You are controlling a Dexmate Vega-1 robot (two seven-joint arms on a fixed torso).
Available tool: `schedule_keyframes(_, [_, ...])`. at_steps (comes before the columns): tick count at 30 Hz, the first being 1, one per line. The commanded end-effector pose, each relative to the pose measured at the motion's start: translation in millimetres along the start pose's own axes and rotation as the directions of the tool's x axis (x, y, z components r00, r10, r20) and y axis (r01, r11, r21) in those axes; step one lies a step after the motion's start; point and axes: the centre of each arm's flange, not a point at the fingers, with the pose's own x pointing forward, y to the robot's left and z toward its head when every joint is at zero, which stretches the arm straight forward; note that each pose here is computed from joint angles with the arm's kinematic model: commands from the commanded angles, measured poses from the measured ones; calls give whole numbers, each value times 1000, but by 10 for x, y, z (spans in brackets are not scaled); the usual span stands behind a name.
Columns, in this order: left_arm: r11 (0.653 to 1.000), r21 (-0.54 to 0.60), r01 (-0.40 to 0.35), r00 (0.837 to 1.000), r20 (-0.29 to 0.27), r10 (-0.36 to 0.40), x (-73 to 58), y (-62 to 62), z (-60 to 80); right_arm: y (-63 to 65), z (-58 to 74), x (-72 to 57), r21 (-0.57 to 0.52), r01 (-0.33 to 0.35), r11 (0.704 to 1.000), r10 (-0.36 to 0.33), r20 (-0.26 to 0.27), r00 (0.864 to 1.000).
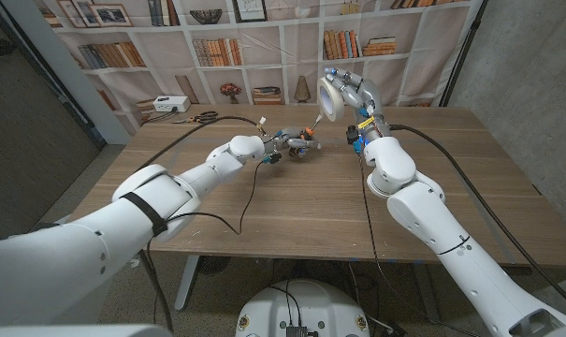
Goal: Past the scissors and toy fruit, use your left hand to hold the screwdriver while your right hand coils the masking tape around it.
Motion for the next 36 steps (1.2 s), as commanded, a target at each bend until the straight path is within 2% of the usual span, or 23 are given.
schedule_keyframes(1, [961,266,78,996,-57,-65,-249,448,898,-44,5,-91,-9,4,1000,-4,9,1000])
schedule_keyframes(4, [952,303,56,994,-102,-26,-317,559,992,-53,-11,-119,-11,8,1000,-8,-1,1000])
schedule_keyframes(7, [960,280,31,993,-117,2,-364,639,1043,-67,-18,-143,-12,9,1000,-9,-18,1000])
schedule_keyframes(13, [968,248,-29,989,-134,64,-385,686,1130,-86,-48,-195,-22,2,1000,-4,-85,996])
schedule_keyframes(22, [965,260,24,991,-130,11,-264,736,1366,-97,-74,-340,-112,7,994,-26,-162,986])
schedule_keyframes(24, [963,268,24,991,-132,12,-260,742,1386,-102,-75,-362,-126,13,992,-34,-160,987])
schedule_keyframes(27, [956,285,66,986,-167,-19,-247,752,1453,-117,-63,-436,-170,26,985,-51,-142,989])
schedule_keyframes(31, [946,309,99,973,-228,-27,-254,770,1507,-128,-70,-486,-197,24,980,-48,-119,992])
schedule_keyframes(36, [943,313,112,952,-304,-12,-294,815,1537,-126,-86,-543,-234,50,971,-77,-108,991])
